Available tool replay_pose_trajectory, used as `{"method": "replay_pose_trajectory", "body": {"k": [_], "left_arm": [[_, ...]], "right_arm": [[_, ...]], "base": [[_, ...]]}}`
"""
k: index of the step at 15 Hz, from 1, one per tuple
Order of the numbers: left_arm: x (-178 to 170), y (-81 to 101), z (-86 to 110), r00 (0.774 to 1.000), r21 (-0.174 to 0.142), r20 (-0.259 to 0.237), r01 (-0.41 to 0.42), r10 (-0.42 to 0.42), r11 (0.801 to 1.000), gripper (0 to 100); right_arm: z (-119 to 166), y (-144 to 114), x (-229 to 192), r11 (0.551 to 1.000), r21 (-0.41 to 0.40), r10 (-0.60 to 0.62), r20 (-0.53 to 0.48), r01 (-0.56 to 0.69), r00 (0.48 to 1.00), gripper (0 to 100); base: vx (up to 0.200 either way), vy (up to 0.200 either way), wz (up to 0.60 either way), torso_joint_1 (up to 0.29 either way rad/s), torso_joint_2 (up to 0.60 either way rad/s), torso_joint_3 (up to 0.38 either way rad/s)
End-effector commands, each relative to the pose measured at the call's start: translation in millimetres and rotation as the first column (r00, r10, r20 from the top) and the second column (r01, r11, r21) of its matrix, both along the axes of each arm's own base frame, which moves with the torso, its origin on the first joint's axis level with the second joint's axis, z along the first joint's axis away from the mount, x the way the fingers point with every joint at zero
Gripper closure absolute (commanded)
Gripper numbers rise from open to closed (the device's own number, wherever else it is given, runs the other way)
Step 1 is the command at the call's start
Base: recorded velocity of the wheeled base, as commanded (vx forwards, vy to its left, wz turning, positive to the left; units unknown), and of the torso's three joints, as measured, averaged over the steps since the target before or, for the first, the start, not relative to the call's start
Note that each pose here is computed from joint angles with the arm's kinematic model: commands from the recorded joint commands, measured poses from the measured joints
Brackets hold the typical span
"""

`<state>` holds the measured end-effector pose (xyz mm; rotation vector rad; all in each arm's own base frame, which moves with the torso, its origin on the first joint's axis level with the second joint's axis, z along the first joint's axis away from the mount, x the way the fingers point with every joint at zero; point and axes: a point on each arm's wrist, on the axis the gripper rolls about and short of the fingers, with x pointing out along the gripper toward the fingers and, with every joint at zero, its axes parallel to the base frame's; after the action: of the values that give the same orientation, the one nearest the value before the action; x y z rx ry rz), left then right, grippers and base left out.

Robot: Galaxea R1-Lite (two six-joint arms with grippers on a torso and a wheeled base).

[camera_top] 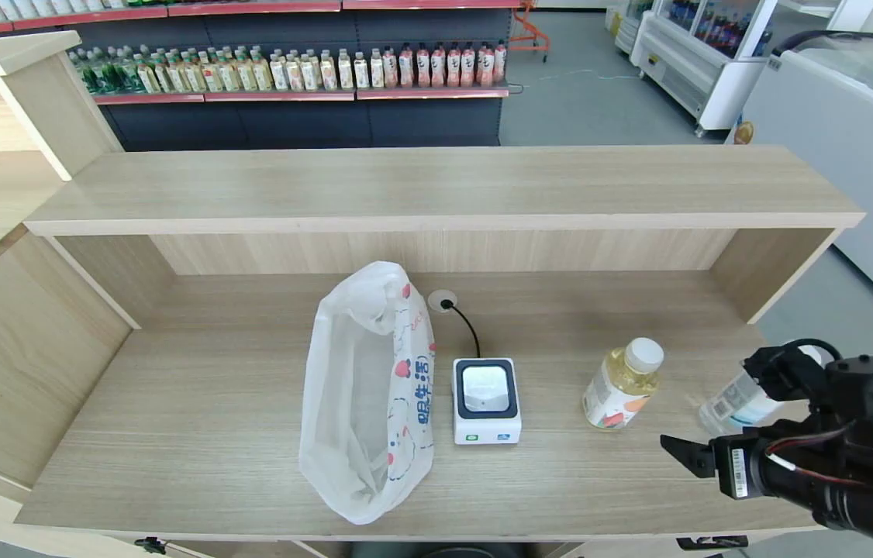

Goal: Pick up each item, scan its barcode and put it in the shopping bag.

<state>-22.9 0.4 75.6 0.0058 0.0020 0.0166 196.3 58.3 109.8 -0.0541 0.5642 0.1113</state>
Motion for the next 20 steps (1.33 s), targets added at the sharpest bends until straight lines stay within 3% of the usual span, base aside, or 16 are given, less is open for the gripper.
{"method": "replay_pose_trajectory", "body": {"k": [1, 6, 9, 13, 20], "left_arm": [[0.0, 0.0, 0.0, 1.0, 0.0, 0.0, 0.0, 0.0, 1.0, 0], [0.0, 0.0, 0.0, 1.0, 0.0, 0.0, 0.0, 0.0, 1.0, 0], [0.0, 0.0, 0.0, 1.0, 0.0, 0.0, 0.0, 0.0, 1.0, 0], [0.0, 0.0, 0.0, 1.0, 0.0, 0.0, 0.0, 0.0, 1.0, 0], [0.0, 0.0, 0.0, 1.0, 0.0, 0.0, 0.0, 0.0, 1.0, 0]], "right_arm": [[-33.7, 8.0, 22.4, 0.999, -0.043, -0.01, -0.077, 0.007, 0.997, 0], [-46.2, 20.2, 41.4, 0.999, -0.03, 0.017, -0.011, -0.017, 1.0, 0], [-50.1, 24.7, 55.5, 0.995, -0.079, 0.064, 0.081, -0.057, 0.995, 0], [-53.2, 28.6, 64.0, 0.991, -0.108, 0.091, 0.118, -0.078, 0.989, 0], [-54.9, 44.5, 82.9, 0.99, -0.09, 0.119, 0.185, -0.104, 0.975, 0]], "base": [[0.0, 0.0, 0.0, 0.0, 0.0, 0.0], [0.0, 0.0, 0.0, 0.0, 0.0, 0.0], [0.0, 0.0, 0.0, 0.0, 0.0, 0.0], [0.0, 0.0, 0.0, 0.0, 0.0, 0.0], [0.0, 0.0, 0.0, 0.0, 0.0, 0.0]]}}
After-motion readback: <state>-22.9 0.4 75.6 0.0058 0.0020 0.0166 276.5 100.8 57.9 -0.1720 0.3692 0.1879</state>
